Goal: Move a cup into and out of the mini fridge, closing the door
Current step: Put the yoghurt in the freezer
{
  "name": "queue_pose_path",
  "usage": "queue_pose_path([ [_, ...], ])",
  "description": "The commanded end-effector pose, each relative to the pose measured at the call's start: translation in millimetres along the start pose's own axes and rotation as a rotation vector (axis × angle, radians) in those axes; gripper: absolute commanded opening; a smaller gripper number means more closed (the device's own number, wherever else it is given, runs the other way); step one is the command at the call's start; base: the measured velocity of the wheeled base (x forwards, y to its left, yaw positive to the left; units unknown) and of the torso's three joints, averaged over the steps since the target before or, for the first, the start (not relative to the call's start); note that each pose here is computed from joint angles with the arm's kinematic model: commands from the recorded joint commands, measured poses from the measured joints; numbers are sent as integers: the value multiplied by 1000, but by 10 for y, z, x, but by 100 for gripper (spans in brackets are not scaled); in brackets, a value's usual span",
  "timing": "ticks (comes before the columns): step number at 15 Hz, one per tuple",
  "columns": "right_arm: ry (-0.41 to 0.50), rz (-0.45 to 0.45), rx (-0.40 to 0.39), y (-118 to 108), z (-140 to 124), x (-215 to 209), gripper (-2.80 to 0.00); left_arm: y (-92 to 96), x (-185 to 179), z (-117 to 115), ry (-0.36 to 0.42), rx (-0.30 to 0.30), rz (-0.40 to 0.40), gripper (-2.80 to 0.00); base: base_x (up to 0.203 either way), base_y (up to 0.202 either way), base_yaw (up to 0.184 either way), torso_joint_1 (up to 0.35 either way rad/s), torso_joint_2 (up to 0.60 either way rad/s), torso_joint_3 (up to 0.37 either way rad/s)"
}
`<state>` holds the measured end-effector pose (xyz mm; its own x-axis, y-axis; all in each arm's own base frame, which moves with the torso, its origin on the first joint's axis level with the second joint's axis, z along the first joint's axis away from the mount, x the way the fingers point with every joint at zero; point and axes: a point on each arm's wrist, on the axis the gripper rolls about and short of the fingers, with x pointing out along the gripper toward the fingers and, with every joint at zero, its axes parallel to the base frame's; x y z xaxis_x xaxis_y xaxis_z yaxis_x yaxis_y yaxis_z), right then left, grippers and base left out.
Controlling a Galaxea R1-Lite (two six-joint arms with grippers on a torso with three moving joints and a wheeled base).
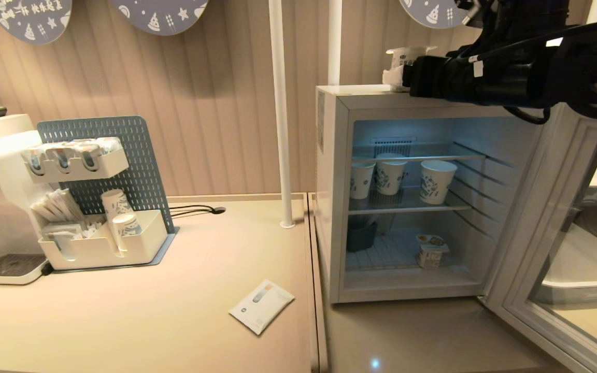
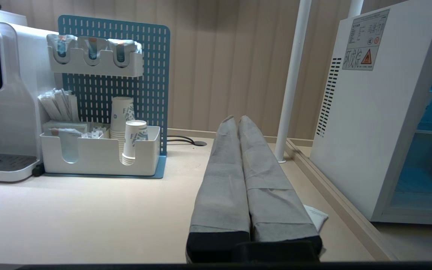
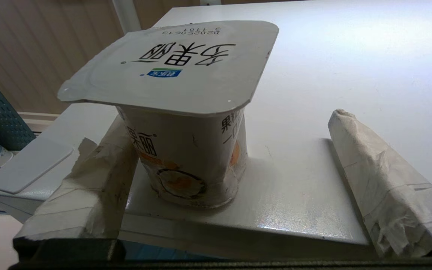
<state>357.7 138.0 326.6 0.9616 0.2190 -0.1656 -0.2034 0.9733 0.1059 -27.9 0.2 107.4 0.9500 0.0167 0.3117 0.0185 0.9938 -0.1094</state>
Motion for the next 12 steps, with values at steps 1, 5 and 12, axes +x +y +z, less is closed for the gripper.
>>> queue_pose_path([
  [1, -2, -2, -1, 0, 7, -14, -280, 13, 6, -114, 39, 0, 6, -280, 0, 0, 0, 0, 0, 0],
  [5, -6, 0, 1, 0, 18, -25, -280, 13, 6, -114, 39, 0, 6, -280, 0, 0, 0, 0, 0, 0],
  [12, -12, 1, 4, -22, 63, -204, -280, 13, 6, -114, 39, -1, 4, -280, 0, 0, 0, 0, 0, 0],
])
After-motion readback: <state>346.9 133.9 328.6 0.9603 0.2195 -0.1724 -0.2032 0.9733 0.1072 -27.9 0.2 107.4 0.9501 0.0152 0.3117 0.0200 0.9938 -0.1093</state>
